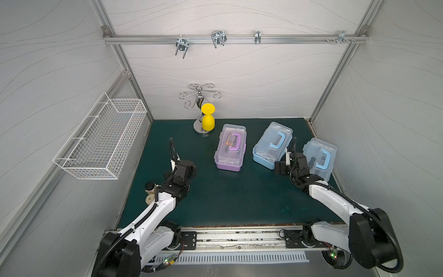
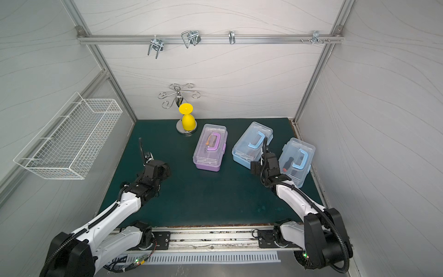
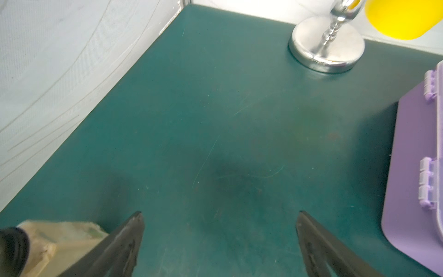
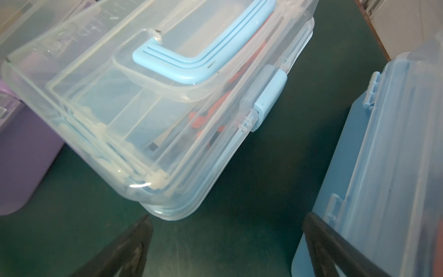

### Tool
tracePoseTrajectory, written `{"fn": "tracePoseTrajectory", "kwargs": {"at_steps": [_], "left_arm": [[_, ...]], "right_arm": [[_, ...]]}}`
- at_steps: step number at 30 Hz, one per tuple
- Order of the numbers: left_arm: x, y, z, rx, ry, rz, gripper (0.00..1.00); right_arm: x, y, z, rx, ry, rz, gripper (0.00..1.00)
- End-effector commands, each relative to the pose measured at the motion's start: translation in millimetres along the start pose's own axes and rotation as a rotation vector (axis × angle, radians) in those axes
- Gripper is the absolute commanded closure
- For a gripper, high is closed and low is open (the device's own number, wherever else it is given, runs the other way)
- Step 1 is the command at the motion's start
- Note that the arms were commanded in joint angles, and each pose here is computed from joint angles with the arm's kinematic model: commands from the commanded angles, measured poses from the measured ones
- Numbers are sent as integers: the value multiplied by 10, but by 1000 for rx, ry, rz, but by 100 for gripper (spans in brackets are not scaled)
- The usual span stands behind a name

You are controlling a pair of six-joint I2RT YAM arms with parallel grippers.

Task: Close toolboxes
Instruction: Reset both arms

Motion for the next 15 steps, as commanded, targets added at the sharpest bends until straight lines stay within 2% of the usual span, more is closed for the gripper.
{"fn": "tracePoseTrajectory", "kwargs": {"at_steps": [1,7,12,15], "left_arm": [[-24,-20,162,-80,31,-10,1],[-79,-139,255,-110,41,-73,1],[-40,-247,378,-169,-19,-30,1],[4,-385,350,-178,-46,-18,1]], "right_arm": [[-127,-68,128,-131,29,-41,1],[-186,-321,95,-197,12,-6,1],[-234,-498,192,-197,33,16,1],[-276,-567,197,-182,16,52,1]]}}
Point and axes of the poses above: each gripper's point midway between its finger pads, its own y axis back along the fingers, its own x axis along the line the jaws close on, z = x × y, the point moved 5 cm from there along y, back along the fingers, and after that the axes turned 7 degrees about y, right-handed, at the moved point
